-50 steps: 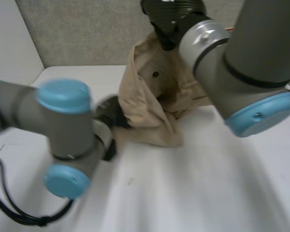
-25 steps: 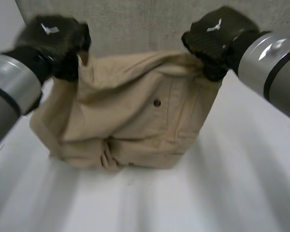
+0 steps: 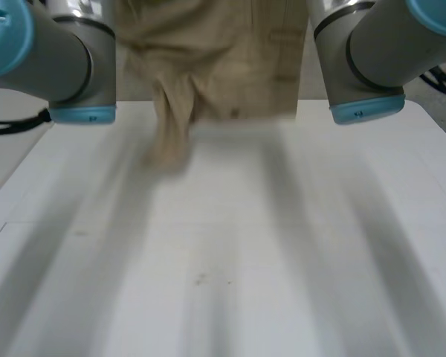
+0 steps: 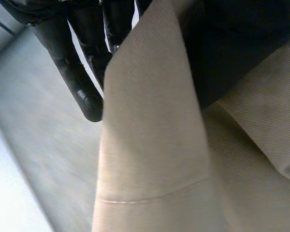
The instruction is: Fold the shorts.
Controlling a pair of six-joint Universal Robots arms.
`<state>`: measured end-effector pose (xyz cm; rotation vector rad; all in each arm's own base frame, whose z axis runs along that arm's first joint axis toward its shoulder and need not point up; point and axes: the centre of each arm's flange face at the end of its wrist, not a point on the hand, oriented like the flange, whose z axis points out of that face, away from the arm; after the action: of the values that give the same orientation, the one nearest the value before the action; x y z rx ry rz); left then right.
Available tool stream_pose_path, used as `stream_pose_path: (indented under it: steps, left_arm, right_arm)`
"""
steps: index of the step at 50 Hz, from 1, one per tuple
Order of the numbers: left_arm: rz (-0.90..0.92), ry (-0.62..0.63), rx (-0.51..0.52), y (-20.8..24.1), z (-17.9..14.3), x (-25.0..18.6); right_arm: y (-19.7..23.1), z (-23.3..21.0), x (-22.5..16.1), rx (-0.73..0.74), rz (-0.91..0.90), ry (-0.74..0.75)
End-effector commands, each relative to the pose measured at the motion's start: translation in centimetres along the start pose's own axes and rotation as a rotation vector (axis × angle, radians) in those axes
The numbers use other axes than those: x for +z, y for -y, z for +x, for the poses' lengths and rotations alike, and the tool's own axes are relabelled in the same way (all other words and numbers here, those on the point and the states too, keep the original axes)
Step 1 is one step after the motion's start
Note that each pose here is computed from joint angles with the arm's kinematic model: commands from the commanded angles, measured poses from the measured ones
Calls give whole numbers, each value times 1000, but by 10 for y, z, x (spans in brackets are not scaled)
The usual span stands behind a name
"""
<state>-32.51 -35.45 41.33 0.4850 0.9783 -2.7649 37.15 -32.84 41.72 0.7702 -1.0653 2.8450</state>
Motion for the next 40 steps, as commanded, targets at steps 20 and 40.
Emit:
stream_pose_path:
  steps: [20,40]
  left_arm:
    - [-604,-380,-64,-129,70,-221]
    - [-852,-479,43,-80,18,-268]
  right_arm:
    - [-143,-102,-173,68,-588,454]
    - [-128,-60,-235,153,-890,613]
